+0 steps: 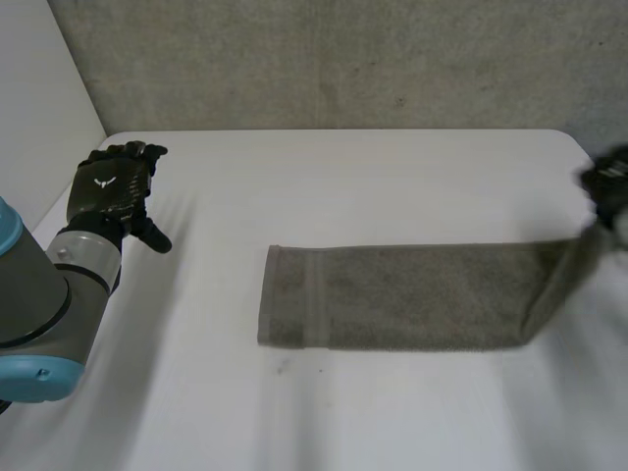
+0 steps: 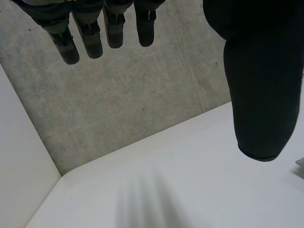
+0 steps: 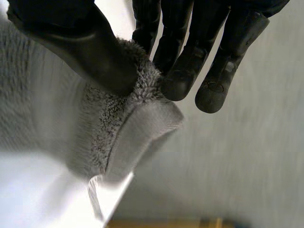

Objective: Fold the towel.

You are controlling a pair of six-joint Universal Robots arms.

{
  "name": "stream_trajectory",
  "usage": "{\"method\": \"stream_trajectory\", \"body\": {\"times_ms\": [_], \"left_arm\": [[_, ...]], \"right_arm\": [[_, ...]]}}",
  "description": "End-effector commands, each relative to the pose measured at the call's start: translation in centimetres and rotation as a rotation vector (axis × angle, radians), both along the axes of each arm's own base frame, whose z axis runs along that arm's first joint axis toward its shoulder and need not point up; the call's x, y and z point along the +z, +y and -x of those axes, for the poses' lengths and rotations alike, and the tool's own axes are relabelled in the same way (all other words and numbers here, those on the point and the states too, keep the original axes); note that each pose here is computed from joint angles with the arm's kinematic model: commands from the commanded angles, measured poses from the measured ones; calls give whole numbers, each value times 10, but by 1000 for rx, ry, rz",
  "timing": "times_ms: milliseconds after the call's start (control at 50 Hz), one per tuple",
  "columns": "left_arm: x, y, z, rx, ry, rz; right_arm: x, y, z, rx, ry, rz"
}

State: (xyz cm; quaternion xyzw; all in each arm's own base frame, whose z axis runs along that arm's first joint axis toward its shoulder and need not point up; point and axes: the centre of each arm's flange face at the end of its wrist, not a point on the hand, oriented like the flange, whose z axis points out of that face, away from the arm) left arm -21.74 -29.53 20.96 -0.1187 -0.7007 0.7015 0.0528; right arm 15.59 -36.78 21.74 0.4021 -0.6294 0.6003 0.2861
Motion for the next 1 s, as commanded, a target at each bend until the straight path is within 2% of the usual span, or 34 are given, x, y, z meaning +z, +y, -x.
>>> {"method": "stream_trajectory", "body": {"times_ms": [20,40,60,100,200,320,500,600,640,660,700,760,800,820,860,1000], "left_arm": [[-1,0,0,1,-2,-2],[0,0,0,-1,-3,0],[0,0,0,-1,-2,2],[0,0,0,-1,-2,2],[-2,0,1,-2,-6,-4],[-6,0,2,-6,-10,-12],[-8,0,2,-7,-11,-18],[-9,0,2,-7,-12,-20],[-9,0,2,-7,-12,-20],[-8,0,2,-7,-11,-18],[-8,0,2,-7,-11,-18],[-9,0,3,-9,-12,-20],[-10,0,3,-9,-14,-21],[-10,0,3,-10,-12,-21],[-10,0,3,-10,-13,-23],[-12,2,5,-16,-15,-27]], "right_arm": [[6,103,-161,491,-37,32],[-5,129,-185,578,-36,11],[-5,129,-185,579,-36,11],[-29,159,-211,678,-22,-25],[-64,187,-230,761,5,-87],[-84,203,-236,821,8,-123],[-82,203,-236,831,-27,-146],[-70,207,-226,805,-70,-172],[-50,205,-209,759,-159,-184],[-50,205,-209,759,-159,-184],[-38,179,-177,627,-264,-213],[-35,166,-159,557,-311,-231],[-39,152,-129,436,-363,-301],[-39,152,-129,436,-363,-301],[-54,147,-104,337,-363,-405],[-79,139,-73,234,-342,-474]]}}
